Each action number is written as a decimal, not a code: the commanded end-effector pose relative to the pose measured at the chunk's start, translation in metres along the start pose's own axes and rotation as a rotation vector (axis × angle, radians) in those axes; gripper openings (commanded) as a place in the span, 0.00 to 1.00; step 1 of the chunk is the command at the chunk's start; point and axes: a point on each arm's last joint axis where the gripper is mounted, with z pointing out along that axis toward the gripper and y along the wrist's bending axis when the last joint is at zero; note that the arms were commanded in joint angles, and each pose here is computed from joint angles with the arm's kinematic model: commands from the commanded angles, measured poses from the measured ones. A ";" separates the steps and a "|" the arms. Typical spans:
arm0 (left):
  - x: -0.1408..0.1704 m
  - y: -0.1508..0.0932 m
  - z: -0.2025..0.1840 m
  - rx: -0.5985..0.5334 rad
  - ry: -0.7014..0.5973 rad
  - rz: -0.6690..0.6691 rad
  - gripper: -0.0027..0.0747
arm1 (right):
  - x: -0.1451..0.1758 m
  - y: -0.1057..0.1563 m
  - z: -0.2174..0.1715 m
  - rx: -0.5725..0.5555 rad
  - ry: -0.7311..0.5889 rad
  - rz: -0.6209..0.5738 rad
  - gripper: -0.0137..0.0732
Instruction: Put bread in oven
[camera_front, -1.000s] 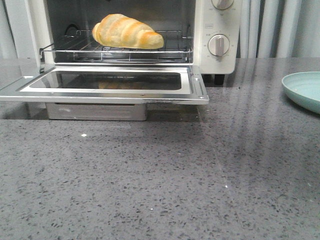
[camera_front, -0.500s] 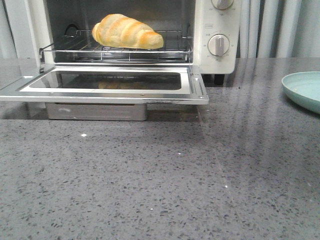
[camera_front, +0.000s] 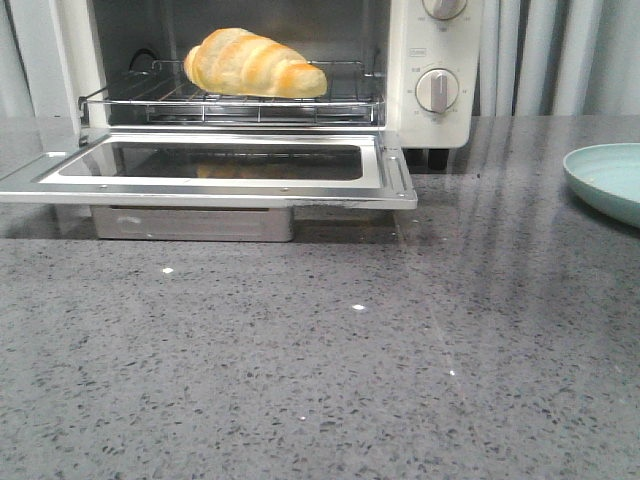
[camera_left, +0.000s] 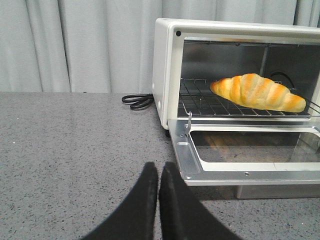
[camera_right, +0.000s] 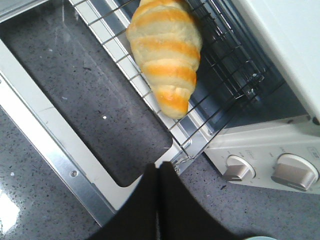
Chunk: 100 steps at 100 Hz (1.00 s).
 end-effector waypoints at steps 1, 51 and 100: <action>-0.014 -0.002 -0.001 0.014 -0.089 0.001 0.01 | 0.010 -0.020 -0.034 0.040 -0.015 0.043 0.07; -0.014 -0.002 -0.001 0.014 -0.089 0.001 0.01 | 0.085 -0.013 -0.047 0.043 0.074 0.168 0.07; -0.014 -0.002 -0.001 0.014 -0.089 0.001 0.01 | 0.206 -0.012 -0.083 0.108 0.001 0.360 0.07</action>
